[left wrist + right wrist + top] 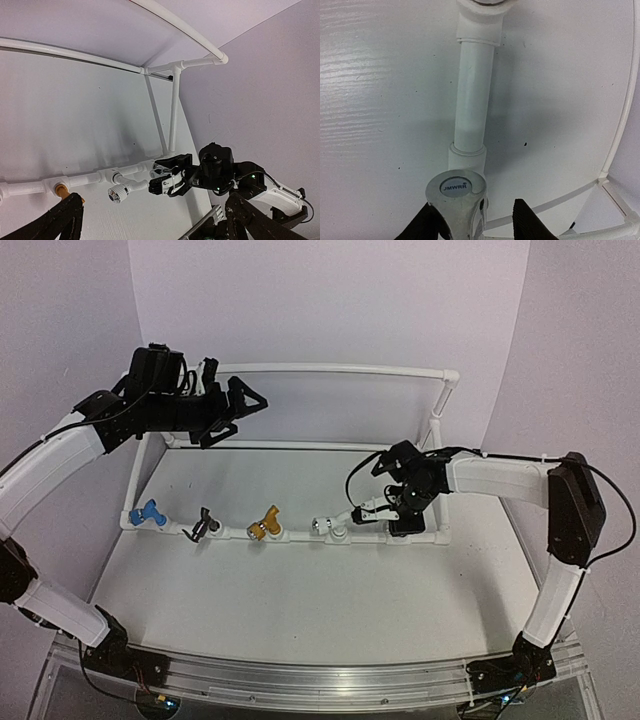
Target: Install the water faucets
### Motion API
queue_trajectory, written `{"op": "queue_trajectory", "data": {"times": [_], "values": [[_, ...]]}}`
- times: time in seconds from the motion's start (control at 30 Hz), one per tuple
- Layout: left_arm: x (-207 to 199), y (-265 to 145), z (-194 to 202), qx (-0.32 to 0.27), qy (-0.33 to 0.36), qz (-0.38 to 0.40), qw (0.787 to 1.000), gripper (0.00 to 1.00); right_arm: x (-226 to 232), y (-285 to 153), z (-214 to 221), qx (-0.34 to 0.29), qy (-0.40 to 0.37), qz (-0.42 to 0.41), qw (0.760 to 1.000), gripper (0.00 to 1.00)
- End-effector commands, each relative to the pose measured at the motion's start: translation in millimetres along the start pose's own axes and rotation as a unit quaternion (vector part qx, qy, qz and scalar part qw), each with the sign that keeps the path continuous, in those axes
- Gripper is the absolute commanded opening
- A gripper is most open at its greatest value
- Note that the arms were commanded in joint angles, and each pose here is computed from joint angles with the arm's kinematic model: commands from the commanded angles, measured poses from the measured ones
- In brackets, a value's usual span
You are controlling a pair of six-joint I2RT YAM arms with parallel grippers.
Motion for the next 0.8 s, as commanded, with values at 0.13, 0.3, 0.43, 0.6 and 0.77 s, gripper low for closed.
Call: {"op": "queue_trajectory", "data": {"times": [0.13,0.3,0.43,0.6,0.77], "values": [[-16,-7,-15,-0.020,0.011,0.021,1.000,0.98,-15,1,-5,0.015,0.154,0.002,0.988,0.65],[-16,-6,-15,-0.020,0.011,0.022,0.999,0.98,-20,-3,-8,0.010,0.182,0.006,0.983,0.68],[-15,-6,-15,-0.019,0.011,0.021,1.000,0.98,-25,-9,-10,0.003,0.186,0.013,0.983,0.70],[-15,-7,-15,-0.021,0.010,0.019,1.000,0.98,-33,-19,-11,-0.011,0.185,0.029,0.982,0.72],[-13,-7,-14,-0.022,0.009,0.018,1.000,0.98,-47,-28,-12,-0.034,0.197,0.049,0.979,0.74]]}}
Point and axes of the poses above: each gripper's point midway between its finger pads, its own y axis out along the fingers, its own x axis along the line the jaws close on, z = x × y, the point moved 2 cm from there along -y, back along the fingers, and after that the axes turned 1 degree about -y, right-handed, at the moved point
